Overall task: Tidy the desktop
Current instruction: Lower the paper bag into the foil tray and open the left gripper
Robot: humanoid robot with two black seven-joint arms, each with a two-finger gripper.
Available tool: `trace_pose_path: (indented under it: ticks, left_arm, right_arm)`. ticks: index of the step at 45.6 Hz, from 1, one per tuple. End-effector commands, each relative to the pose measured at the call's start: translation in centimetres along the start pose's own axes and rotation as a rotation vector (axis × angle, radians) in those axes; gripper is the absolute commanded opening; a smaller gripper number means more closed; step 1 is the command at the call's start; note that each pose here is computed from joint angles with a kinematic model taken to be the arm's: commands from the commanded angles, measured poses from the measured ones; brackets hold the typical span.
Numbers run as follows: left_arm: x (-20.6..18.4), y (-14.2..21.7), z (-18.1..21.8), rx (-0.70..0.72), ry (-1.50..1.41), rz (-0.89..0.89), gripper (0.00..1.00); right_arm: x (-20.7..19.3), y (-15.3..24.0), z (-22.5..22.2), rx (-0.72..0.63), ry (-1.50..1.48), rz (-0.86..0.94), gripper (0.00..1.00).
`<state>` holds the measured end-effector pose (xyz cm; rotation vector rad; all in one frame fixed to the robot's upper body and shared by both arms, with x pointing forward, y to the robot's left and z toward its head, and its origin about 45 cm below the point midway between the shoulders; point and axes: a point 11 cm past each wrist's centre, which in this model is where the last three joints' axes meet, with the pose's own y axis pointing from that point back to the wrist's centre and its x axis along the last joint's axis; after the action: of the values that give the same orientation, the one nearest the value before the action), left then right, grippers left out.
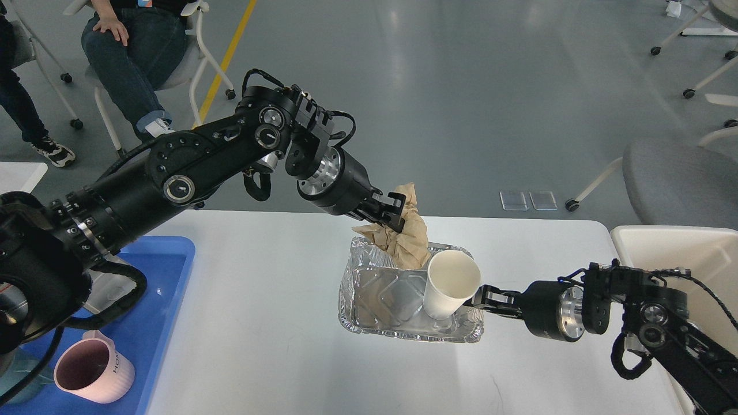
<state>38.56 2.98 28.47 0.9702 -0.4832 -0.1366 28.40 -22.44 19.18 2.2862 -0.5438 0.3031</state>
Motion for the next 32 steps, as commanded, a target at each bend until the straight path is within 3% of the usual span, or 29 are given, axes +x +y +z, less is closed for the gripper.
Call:
trace_pose_path:
  ticks: [1, 26, 29, 32]
  left_arm:
    - [-0.5, -0.6, -0.1, 0.019, -0.011, -0.021, 0.04]
    - [-1.1, -1.1, -0.5, 0.018, 0.0, -0.034, 0.05]
    - [-1.1, -1.2, -0.5, 0.014, 0.002, -0.036, 0.11]
    - [-1.1, -1.1, -0.6, 0.012, 0.003, -0.035, 0.23]
  right_arm:
    - [0.0, 0.0, 0.0, -0.001, 0.0, 0.002, 0.0]
    - [1.4, 0.1, 0.1, -0.009, 0.006, 0.024, 0.0]
    - [1.4, 0.1, 0.1, -0.009, 0.006, 0.024, 0.0]
    - [1.4, 0.1, 0.1, -0.009, 0.006, 0.024, 0.0]
